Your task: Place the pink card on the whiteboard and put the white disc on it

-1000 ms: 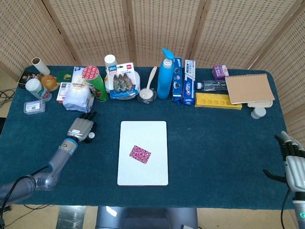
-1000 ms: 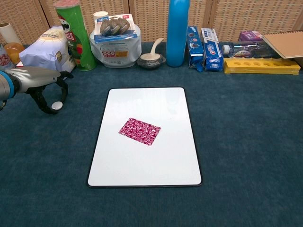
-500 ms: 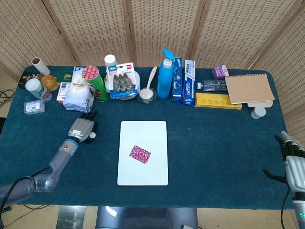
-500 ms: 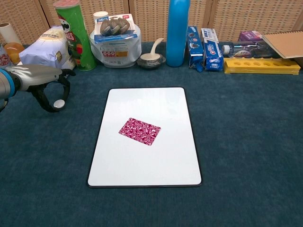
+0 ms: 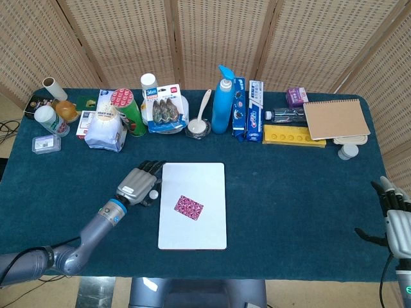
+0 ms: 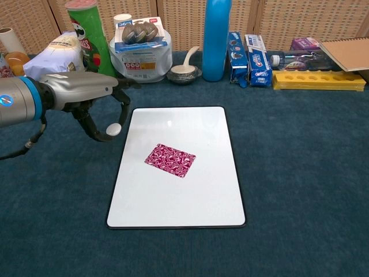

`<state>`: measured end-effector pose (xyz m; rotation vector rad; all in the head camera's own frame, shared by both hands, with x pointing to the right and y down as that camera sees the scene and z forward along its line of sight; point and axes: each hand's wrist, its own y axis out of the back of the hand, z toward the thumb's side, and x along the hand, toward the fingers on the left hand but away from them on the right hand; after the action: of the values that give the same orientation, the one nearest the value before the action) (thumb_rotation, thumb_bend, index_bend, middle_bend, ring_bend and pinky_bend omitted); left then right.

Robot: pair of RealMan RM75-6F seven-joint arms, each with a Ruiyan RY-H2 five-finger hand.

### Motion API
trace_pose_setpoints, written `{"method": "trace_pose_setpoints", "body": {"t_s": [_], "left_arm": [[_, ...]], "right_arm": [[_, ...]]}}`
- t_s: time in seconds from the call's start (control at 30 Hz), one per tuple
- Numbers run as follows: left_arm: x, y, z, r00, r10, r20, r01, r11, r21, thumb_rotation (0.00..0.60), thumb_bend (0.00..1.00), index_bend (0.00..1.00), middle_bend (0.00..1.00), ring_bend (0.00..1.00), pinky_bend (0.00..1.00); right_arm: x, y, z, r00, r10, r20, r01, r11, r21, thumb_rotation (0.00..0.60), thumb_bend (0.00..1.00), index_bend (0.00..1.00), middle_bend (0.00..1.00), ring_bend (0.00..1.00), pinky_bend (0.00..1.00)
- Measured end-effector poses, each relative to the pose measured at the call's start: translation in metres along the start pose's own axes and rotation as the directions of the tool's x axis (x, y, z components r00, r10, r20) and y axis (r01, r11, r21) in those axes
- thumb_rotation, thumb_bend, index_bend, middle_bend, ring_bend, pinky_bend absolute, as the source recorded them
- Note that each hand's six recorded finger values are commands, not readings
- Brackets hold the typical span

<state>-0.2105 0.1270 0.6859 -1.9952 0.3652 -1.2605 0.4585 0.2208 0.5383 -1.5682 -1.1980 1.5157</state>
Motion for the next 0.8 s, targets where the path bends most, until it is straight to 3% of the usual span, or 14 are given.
{"method": "trace_pose_setpoints", "body": {"t_s": [0.43,0.8], "left_arm": [[0.009,-0.008,0.069,0.995,-0.024,0.097,0.018,0.998,0.062,0.600,0.26,0.60,0.00,0.00,0.06],[0.024,-0.017,0.093,0.994,-0.033,0.100,0.023,0.994,0.103,0.600,0.26,0.60,0.00,0.00,0.06]], "right_arm": [[0.000,0.005,-0.003,1.000,-0.009,0.004,0.009,1.000,-0.010,0.600,0.00,0.00,0.00,0.00,0.00],[-0.001,0.004,-0.003,1.000,0.000,0.003,0.000,1.000,-0.014,0.600,0.00,0.00,0.00,0.00,0.00]]}}
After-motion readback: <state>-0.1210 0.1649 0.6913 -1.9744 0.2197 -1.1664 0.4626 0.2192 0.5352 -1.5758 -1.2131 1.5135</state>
